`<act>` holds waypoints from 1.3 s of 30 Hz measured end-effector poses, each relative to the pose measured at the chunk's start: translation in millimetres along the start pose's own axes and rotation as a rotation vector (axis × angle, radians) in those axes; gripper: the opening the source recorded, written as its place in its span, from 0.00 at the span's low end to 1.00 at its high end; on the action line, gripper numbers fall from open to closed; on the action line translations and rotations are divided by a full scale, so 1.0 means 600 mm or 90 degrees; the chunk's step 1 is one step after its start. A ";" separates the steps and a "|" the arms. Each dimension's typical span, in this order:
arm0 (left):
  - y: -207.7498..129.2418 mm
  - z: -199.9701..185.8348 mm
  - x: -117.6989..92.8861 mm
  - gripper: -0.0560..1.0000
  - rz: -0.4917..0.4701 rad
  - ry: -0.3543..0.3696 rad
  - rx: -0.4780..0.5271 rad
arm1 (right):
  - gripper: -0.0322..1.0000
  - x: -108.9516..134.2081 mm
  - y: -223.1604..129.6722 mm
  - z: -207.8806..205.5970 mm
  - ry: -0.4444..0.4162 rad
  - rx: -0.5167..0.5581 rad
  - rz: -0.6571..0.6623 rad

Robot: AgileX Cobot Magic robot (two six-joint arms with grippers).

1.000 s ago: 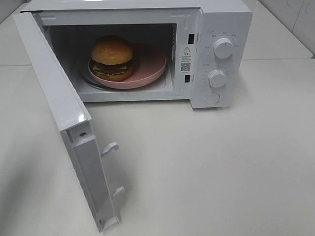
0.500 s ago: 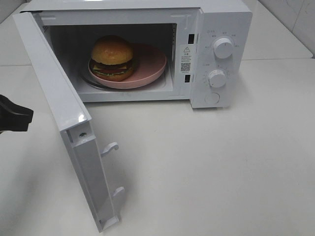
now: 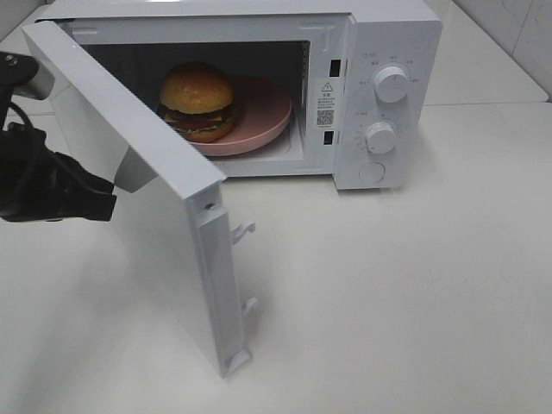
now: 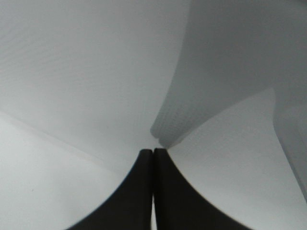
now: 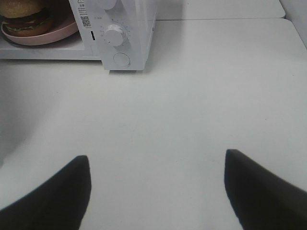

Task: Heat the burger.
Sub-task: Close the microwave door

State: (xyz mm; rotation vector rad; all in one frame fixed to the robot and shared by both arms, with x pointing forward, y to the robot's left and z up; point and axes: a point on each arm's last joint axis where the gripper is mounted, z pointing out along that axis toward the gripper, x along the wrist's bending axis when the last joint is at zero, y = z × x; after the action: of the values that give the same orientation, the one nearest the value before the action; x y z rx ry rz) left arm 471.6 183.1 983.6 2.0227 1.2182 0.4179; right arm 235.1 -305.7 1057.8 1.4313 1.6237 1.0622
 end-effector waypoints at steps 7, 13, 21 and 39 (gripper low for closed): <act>0.023 0.023 -0.018 0.05 0.020 -0.019 -0.001 | 0.74 0.000 0.000 0.000 0.000 0.000 0.000; 0.052 0.049 -0.039 0.05 0.042 -0.034 -0.013 | 0.74 0.000 0.000 0.000 0.000 0.000 0.000; 0.096 0.080 -0.065 0.05 0.064 -0.054 -0.037 | 0.74 0.000 0.000 0.000 0.000 -0.001 0.000; 0.165 0.154 -0.081 0.05 0.070 -0.064 -0.068 | 0.74 0.000 0.000 0.000 0.000 -0.001 0.000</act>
State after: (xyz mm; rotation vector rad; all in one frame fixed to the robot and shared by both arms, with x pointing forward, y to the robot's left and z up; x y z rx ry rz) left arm 564.7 74.0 996.6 1.9998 1.0061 0.4193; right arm 235.1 -305.6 1057.9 1.4306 1.6230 1.0630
